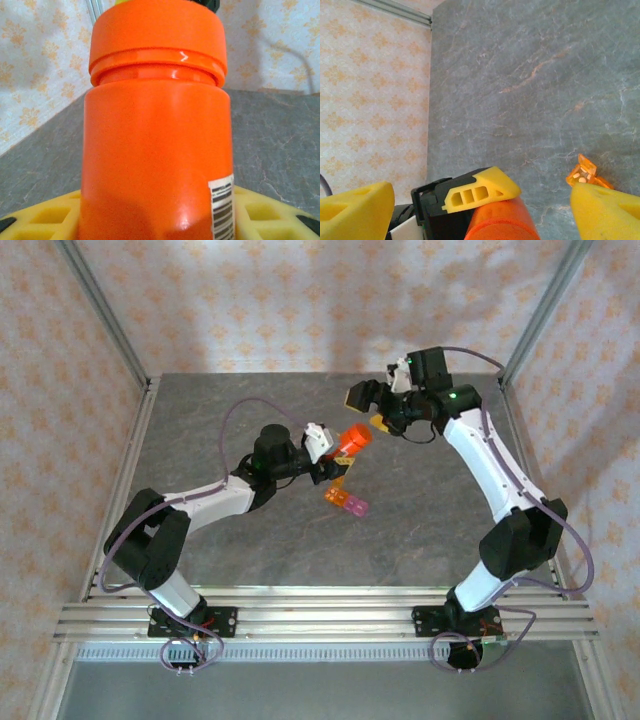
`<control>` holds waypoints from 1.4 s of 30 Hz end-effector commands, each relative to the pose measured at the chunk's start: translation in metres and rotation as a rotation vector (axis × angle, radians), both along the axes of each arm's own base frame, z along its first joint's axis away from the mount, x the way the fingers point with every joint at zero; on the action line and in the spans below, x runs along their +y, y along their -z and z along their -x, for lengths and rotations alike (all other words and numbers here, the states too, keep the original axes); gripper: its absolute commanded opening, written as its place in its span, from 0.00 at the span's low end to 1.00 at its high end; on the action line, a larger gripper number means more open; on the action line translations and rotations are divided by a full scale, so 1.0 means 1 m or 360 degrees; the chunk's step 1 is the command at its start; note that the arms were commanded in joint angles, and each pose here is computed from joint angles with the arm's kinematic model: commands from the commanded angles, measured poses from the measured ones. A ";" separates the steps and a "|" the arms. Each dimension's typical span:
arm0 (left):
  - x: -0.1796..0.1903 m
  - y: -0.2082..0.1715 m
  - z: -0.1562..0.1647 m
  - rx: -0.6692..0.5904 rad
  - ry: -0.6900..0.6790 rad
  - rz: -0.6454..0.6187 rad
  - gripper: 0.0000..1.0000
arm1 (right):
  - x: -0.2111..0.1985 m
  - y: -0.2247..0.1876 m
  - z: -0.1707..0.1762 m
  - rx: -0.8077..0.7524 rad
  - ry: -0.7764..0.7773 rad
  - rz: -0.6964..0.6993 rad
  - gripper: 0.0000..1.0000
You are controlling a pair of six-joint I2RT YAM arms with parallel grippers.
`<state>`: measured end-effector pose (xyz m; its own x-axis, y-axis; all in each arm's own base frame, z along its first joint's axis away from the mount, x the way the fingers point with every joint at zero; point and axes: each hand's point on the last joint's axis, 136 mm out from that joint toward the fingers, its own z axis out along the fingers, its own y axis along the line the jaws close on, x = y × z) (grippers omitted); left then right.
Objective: Sort the pills into containers
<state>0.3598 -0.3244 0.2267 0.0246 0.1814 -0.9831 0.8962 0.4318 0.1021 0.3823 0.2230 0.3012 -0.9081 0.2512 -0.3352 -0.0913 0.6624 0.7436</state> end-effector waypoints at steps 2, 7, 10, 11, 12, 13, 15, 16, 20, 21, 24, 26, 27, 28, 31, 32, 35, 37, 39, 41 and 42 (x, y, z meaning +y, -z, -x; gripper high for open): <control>0.002 -0.027 0.005 -0.0034 0.0064 0.0148 0.00 | -0.013 -0.013 -0.006 -0.0125 -0.0029 0.0054 0.89; 0.003 -0.034 0.010 0.0047 0.0146 0.0215 0.00 | -0.027 -0.028 0.002 -0.0521 -0.0233 0.0268 0.83; 0.003 -0.035 0.012 0.0102 0.0197 0.0236 0.00 | -0.027 -0.030 0.015 -0.0618 -0.0378 0.0282 0.80; 0.003 -0.034 0.012 0.0119 0.0207 0.0236 0.00 | -0.024 -0.030 0.019 -0.0622 -0.0429 0.0264 0.79; 0.002 -0.033 0.013 0.0133 0.0222 0.0238 0.00 | -0.020 -0.031 0.026 -0.0626 -0.0501 0.0231 0.78; 0.002 -0.032 0.013 0.0146 0.0228 0.0241 0.00 | -0.016 -0.030 0.031 -0.0618 -0.0563 0.0196 0.77; 0.001 -0.031 0.014 0.0162 0.0239 0.0245 0.00 | -0.010 -0.028 0.039 -0.0589 -0.0654 0.0149 0.76; 0.001 -0.031 0.014 0.0167 0.0245 0.0248 0.00 | -0.009 -0.027 0.041 -0.0572 -0.0687 0.0139 0.75; 0.000 -0.032 0.013 0.0185 0.0262 0.0263 0.00 | -0.008 -0.017 0.045 -0.0505 -0.0756 0.0145 0.75; 0.000 -0.032 0.013 0.0186 0.0262 0.0264 0.00 | -0.008 -0.015 0.046 -0.0495 -0.0767 0.0147 0.76; -0.001 -0.033 0.013 0.0188 0.0267 0.0267 0.00 | -0.008 -0.011 0.047 -0.0464 -0.0788 0.0148 0.76; -0.002 -0.033 0.012 0.0193 0.0270 0.0272 0.00 | -0.008 -0.007 0.048 -0.0446 -0.0795 0.0148 0.76; -0.002 -0.033 0.012 0.0190 0.0271 0.0274 0.00 | -0.007 -0.006 0.048 -0.0442 -0.0800 0.0146 0.76; -0.002 -0.033 0.012 0.0195 0.0269 0.0274 0.00 | -0.007 -0.004 0.048 -0.0432 -0.0804 0.0142 0.76; -0.002 -0.034 0.012 0.0192 0.0270 0.0276 0.00 | -0.006 -0.001 0.048 -0.0412 -0.0814 0.0136 0.75; -0.002 -0.033 0.012 0.0193 0.0271 0.0274 0.00 | -0.006 0.000 0.048 -0.0409 -0.0815 0.0134 0.75; -0.002 -0.034 0.012 0.0193 0.0270 0.0273 0.00 | -0.004 0.000 0.048 -0.0403 -0.0828 0.0111 0.74; -0.002 -0.033 0.012 0.0197 0.0270 0.0270 0.00 | -0.004 0.001 0.049 -0.0395 -0.0833 0.0102 0.74; -0.002 -0.033 0.011 0.0198 0.0271 0.0269 0.00 | -0.003 0.000 0.049 -0.0400 -0.0837 0.0092 0.73; -0.002 -0.033 0.012 0.0199 0.0274 0.0269 0.00 | -0.002 -0.002 0.050 -0.0400 -0.0843 0.0075 0.73; -0.002 -0.032 0.011 0.0200 0.0270 0.0268 0.00 | -0.002 -0.003 0.050 -0.0404 -0.0844 0.0072 0.72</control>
